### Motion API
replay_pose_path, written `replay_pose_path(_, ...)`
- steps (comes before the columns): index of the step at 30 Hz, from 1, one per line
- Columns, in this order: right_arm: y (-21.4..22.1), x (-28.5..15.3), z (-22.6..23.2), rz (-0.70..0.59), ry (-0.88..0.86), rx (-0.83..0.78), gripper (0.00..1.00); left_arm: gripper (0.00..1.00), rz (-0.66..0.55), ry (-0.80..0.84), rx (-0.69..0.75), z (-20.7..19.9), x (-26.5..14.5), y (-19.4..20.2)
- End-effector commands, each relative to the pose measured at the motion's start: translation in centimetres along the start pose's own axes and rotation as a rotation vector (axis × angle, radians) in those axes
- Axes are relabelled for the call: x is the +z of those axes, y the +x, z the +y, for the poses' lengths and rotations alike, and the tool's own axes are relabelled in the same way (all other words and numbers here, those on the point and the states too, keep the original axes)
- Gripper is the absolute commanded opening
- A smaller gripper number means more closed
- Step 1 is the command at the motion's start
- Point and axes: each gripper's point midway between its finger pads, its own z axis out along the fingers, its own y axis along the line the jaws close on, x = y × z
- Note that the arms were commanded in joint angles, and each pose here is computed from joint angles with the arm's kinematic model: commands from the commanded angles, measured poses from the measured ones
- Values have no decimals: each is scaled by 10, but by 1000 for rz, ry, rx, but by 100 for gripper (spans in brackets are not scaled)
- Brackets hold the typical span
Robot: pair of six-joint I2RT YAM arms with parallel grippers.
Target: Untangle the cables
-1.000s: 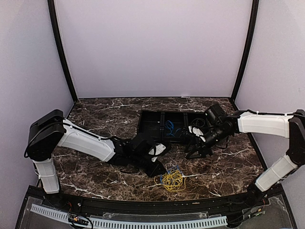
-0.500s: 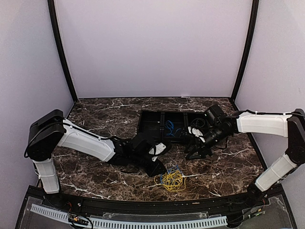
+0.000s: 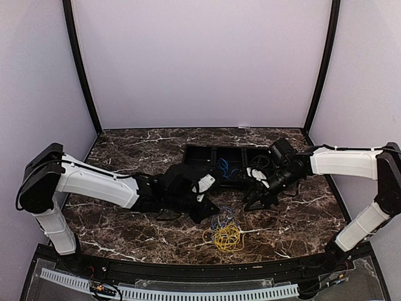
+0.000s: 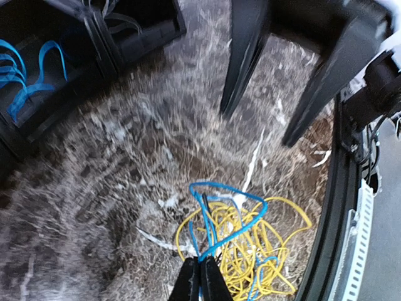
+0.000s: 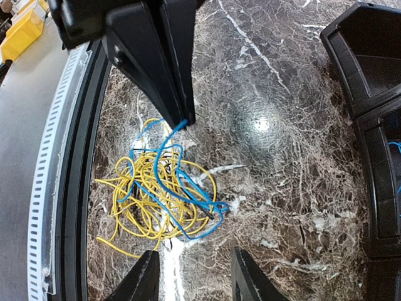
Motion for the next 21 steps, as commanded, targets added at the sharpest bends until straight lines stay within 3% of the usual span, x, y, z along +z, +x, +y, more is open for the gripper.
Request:
replay_pose_path(1,-7,1,4,-10,-16,-22,41,1,-145,-21,14,-11,-48,-43)
replay_pose_path(14,-37,-9,7,-90,-7,-37,41,0,-378,-18,-6,-38,-156,-107)
replay_pose_path(21,-94,-21,19,-218,3,-98,60,0,-330,-39,-24,-32,-150,-93)
